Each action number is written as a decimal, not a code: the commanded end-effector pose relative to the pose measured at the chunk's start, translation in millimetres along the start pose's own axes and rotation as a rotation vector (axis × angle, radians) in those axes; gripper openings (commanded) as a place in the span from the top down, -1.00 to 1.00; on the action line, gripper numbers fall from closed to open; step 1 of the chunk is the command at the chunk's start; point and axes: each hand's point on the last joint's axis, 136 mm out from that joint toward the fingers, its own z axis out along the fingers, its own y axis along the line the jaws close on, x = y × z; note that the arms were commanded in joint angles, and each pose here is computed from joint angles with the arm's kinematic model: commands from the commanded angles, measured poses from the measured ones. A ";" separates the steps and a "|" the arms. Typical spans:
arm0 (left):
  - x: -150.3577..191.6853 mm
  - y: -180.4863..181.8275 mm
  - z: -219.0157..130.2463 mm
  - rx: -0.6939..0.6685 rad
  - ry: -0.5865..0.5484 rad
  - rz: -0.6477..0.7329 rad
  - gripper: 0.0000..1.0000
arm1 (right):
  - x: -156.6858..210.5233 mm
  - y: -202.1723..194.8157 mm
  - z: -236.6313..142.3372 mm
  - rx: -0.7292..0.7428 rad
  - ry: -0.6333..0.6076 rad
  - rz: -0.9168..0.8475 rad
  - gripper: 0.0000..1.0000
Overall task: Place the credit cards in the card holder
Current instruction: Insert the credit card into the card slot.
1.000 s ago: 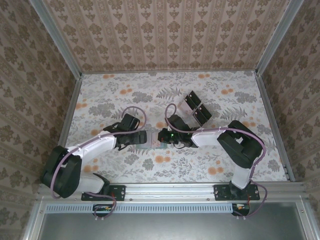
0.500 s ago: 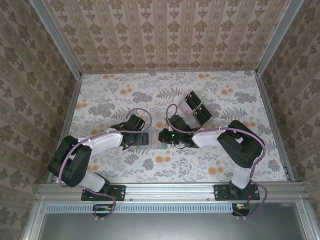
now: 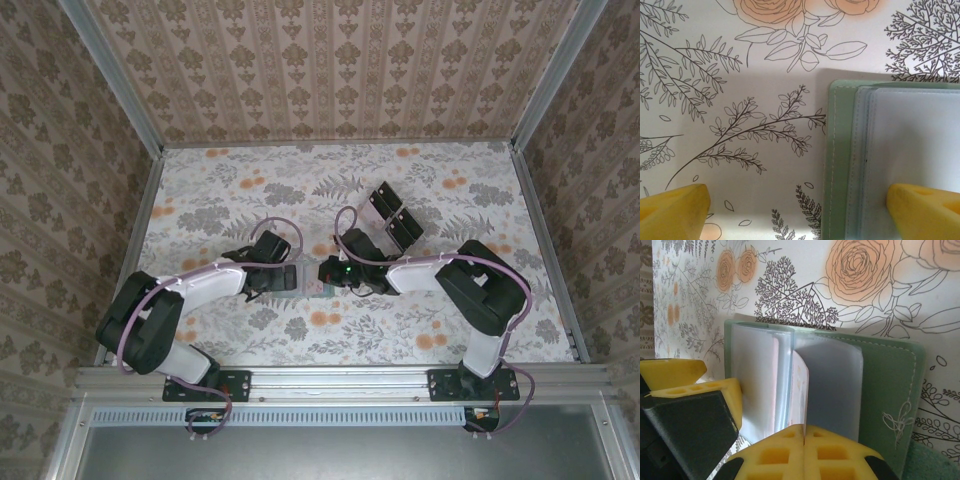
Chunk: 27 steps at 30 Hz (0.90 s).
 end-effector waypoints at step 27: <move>29.1 24.2 9.7 -0.076 0.065 -0.003 -1.00 | -33.5 17.1 -0.8 -0.185 -0.259 0.031 1.00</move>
